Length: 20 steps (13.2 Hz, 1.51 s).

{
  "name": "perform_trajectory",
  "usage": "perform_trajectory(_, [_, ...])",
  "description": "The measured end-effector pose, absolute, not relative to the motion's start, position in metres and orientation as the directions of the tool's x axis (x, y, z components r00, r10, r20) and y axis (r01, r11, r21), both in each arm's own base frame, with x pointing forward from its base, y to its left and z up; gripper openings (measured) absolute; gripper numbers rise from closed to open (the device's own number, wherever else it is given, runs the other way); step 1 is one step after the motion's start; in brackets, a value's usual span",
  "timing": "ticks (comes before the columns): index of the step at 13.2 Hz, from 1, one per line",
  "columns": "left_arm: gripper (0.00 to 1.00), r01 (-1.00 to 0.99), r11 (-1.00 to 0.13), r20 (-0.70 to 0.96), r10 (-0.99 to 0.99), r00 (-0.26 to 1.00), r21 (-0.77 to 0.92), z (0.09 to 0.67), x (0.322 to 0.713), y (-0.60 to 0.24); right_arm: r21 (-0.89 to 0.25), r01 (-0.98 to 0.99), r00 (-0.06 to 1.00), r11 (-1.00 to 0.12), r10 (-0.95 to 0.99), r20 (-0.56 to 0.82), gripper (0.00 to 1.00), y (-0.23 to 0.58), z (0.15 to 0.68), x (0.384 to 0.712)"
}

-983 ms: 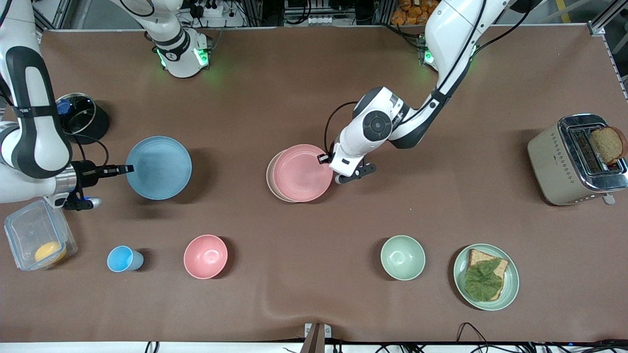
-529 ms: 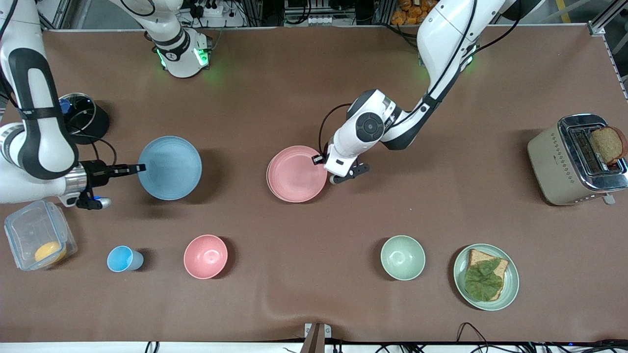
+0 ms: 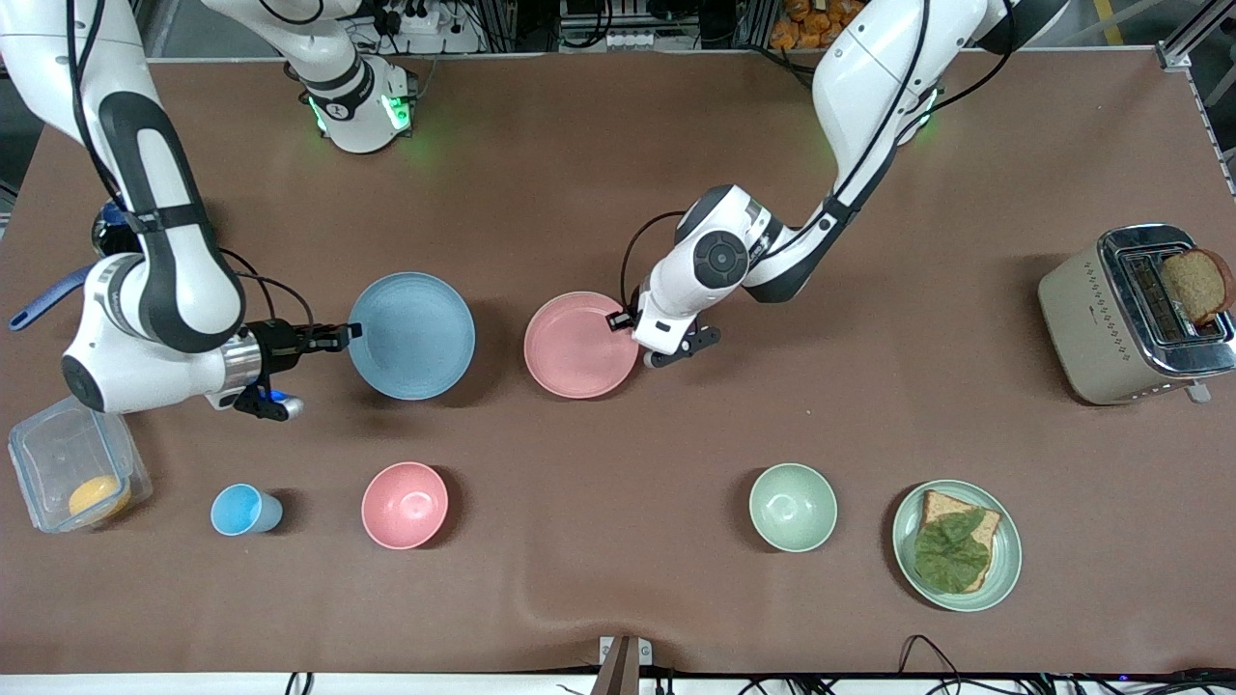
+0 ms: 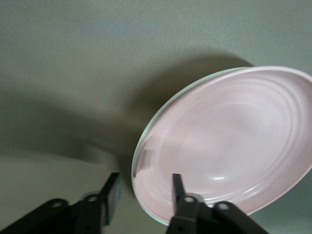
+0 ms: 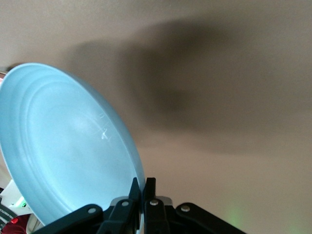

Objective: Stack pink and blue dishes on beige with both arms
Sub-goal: 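Withdraw the left gripper while the right gripper lowers the blue plate onto pink, then open the right gripper to release the blue plate on the stack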

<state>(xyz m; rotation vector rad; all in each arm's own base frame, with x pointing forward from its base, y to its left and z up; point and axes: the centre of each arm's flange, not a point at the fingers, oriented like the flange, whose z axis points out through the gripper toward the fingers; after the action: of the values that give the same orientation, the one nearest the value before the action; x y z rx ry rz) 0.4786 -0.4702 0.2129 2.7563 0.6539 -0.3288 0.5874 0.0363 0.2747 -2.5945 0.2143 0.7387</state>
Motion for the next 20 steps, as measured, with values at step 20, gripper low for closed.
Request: perform_trajectory(20, [1.00, -0.030, -0.998, 0.052, -0.033, 0.998, -0.055, 0.580, 0.550, -0.139, -0.263, -0.356, 0.902, -0.897, -0.257, -0.347, 0.05, 0.295, 0.263, 0.512])
